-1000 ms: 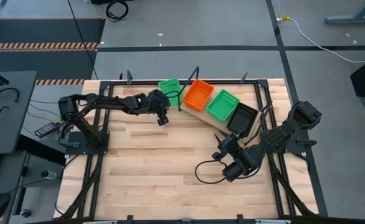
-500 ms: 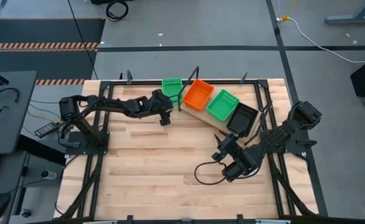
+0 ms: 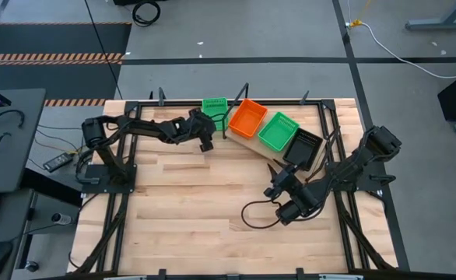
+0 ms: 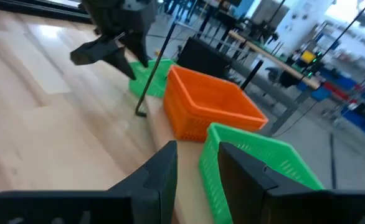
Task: Stack baskets on shelf by color
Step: Stack the green basket on top of the green basket on the shelf
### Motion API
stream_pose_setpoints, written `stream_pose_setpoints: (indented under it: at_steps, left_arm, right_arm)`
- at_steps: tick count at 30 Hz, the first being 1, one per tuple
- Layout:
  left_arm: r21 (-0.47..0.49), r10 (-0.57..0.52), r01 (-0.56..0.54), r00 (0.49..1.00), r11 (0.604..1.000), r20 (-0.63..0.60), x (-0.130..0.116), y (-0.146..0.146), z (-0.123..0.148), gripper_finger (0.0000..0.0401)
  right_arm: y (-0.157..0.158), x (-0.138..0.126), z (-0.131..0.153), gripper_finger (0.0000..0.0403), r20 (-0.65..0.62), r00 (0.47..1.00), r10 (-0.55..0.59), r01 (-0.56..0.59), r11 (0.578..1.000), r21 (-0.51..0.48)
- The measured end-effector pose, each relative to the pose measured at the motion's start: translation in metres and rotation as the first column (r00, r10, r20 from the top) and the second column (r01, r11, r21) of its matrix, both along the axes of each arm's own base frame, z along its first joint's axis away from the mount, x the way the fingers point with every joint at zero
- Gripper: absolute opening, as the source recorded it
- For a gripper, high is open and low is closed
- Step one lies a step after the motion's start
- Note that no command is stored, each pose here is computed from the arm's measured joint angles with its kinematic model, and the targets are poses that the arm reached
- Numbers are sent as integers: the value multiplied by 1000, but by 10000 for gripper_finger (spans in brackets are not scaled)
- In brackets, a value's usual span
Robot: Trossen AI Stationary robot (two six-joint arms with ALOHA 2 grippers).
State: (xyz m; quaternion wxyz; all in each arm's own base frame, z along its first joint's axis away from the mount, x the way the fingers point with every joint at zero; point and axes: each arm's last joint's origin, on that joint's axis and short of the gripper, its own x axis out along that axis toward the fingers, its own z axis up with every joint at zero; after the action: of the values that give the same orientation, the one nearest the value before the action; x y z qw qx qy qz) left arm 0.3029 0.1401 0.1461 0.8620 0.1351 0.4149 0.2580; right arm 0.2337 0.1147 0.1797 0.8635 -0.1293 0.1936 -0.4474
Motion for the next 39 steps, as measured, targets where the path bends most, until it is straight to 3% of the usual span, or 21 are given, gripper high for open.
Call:
stream_pose_setpoints:
  at_steps: [6,11,19,25,31,39]
  left_arm:
    - [-34,-30,30,1000,999,4,3,-3,-4,169]
    - [-18,42,-42,999,999,-8,1,5,-13,124]
    - [-57,71,-74,997,996,-41,-1,0,-17,13]
    - [-119,92,-102,992,988,-85,-1,-17,-19,11]
    - [-174,91,-112,988,978,-124,-8,-44,-5,9]
    - [-307,3,-6,1000,952,-10,-9,-91,25,8]
  right_arm:
    - [-6,3,1,121,-10,1000,-22,22,999,-31]
    - [-9,4,1,121,-26,999,-31,30,999,-38]
    - [-9,4,1,121,-74,997,-21,16,997,-70]
    - [-10,4,1,121,-87,996,-19,11,996,-87]
    - [-8,5,1,121,-143,990,-5,-1,999,-39]
    - [-2,18,15,121,-263,963,65,-55,997,49]
